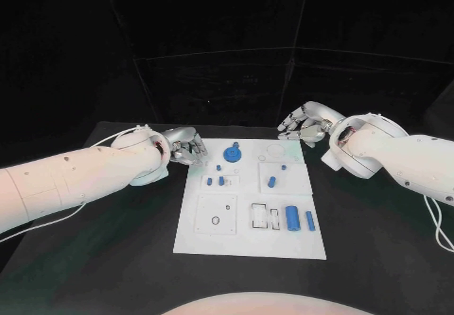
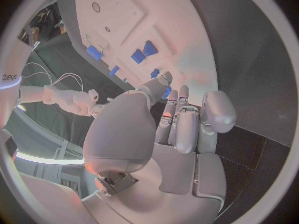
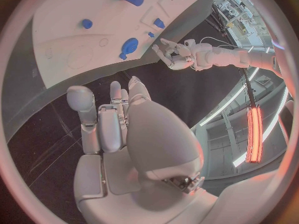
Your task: Assemble the parts on the task board
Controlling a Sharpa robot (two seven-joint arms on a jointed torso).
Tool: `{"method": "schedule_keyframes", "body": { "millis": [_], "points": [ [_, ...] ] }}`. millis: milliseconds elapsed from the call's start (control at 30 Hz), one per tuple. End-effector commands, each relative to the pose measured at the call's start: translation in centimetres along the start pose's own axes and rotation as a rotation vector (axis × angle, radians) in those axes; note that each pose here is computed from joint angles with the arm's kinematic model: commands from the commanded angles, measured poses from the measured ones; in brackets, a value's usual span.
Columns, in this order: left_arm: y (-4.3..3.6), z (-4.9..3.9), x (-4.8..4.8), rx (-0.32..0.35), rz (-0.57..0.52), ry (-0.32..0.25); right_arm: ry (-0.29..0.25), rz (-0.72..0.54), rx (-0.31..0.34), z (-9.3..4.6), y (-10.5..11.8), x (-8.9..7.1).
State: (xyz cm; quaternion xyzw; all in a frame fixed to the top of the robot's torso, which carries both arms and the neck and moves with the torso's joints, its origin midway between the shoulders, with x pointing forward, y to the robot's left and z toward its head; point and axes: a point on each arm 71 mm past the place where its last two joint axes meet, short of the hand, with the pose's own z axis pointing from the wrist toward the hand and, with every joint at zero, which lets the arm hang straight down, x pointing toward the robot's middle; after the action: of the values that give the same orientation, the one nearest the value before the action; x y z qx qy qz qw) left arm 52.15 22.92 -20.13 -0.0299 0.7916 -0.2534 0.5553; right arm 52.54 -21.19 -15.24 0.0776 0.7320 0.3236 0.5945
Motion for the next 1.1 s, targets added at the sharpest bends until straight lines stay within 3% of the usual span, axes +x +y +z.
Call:
{"method": "schedule_keyframes", "body": {
  "millis": [33, 133, 233, 500, 733, 1100],
  "points": [
    [0.17, -0.59, -1.35, 0.052, -0.273, -0.120, 0.016, -0.160, -0.032, -0.3, -0.2, 0.2],
    [0.28, -1.22, -2.11, 0.086, -0.467, -0.201, 0.019, -0.233, -0.039, -0.6, -0.6, 0.5],
    [-0.05, -1.79, -2.37, 0.121, -0.626, -0.245, 0.027, -0.300, -0.046, -1.1, -0.9, 1.1],
    [-1.19, -3.01, -2.05, 0.200, -0.947, -0.268, 0.061, -0.434, -0.068, -1.9, -1.4, 3.7],
    [-1.73, -3.42, -1.92, 0.247, -1.038, -0.277, 0.084, -0.472, -0.069, -2.0, -1.6, 5.0],
    [-1.71, -3.42, -1.79, 0.246, -1.096, -0.281, 0.134, -0.489, -0.060, -1.6, -1.6, 6.2]
  ]
}}
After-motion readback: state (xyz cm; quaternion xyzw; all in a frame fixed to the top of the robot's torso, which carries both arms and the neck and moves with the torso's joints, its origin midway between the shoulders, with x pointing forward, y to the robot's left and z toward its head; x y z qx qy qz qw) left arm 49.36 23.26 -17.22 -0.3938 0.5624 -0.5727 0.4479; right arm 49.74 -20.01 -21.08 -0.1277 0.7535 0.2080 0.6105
